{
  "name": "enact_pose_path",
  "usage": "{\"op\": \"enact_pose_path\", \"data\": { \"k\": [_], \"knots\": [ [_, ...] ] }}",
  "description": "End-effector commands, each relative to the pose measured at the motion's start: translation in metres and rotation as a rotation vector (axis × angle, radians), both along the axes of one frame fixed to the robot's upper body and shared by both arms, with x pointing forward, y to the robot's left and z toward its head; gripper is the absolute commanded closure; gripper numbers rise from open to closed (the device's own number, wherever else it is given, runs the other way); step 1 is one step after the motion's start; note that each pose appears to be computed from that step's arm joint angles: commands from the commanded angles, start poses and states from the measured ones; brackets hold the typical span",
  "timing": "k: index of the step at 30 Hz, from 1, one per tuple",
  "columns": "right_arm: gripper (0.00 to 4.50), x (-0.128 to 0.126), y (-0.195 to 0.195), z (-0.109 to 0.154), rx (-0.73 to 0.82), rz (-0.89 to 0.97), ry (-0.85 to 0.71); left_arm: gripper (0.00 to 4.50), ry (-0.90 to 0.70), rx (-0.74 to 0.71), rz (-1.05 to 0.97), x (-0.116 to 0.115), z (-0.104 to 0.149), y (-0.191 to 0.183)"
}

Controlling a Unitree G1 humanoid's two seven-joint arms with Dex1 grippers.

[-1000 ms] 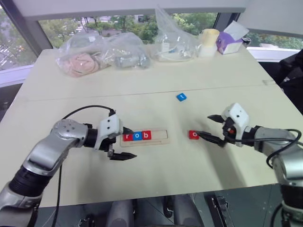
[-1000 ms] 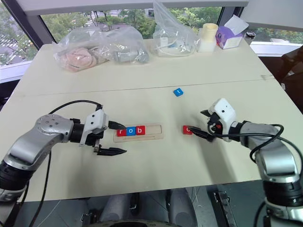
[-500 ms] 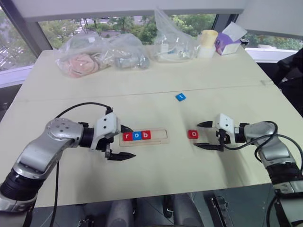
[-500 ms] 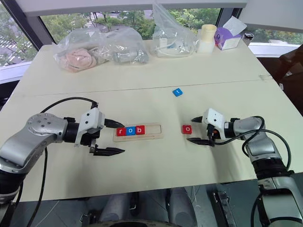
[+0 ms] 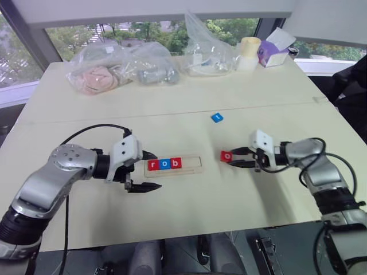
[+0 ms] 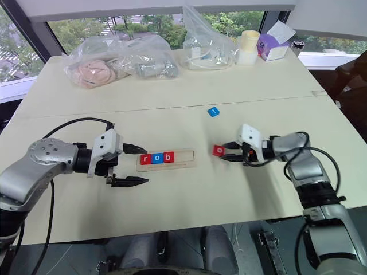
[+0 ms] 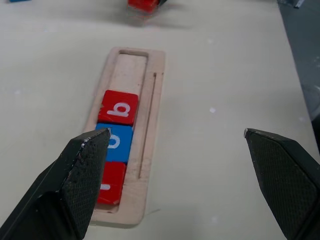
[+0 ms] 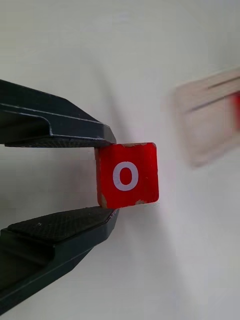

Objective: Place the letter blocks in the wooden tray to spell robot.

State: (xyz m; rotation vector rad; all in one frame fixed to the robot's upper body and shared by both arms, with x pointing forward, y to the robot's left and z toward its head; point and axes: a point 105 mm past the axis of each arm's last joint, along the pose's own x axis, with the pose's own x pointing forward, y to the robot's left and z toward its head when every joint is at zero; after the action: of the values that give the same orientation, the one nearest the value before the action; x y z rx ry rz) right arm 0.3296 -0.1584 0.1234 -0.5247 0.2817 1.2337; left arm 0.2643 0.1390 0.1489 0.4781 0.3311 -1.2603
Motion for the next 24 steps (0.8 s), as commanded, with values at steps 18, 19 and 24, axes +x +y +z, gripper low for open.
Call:
{"op": "enact_pose_path", "data": {
  "k": [18, 19, 24],
  "knots": [
    [3.4, 0.007, 0.074, -0.011, -0.108, 0.149, -0.05, 0.0, -0.03, 0.012, 0.074, -0.012, -0.005, 0.009],
    [3.4, 0.007, 0.075, -0.011, -0.106, 0.152, -0.049, 0.0, -0.03, 0.012, 0.075, -0.013, -0.005, 0.009],
    [3.4, 0.005, 0.083, -0.008, -0.093, 0.173, -0.052, 0.0, -0.032, 0.011, 0.082, -0.011, -0.006, 0.009]
  ]
}}
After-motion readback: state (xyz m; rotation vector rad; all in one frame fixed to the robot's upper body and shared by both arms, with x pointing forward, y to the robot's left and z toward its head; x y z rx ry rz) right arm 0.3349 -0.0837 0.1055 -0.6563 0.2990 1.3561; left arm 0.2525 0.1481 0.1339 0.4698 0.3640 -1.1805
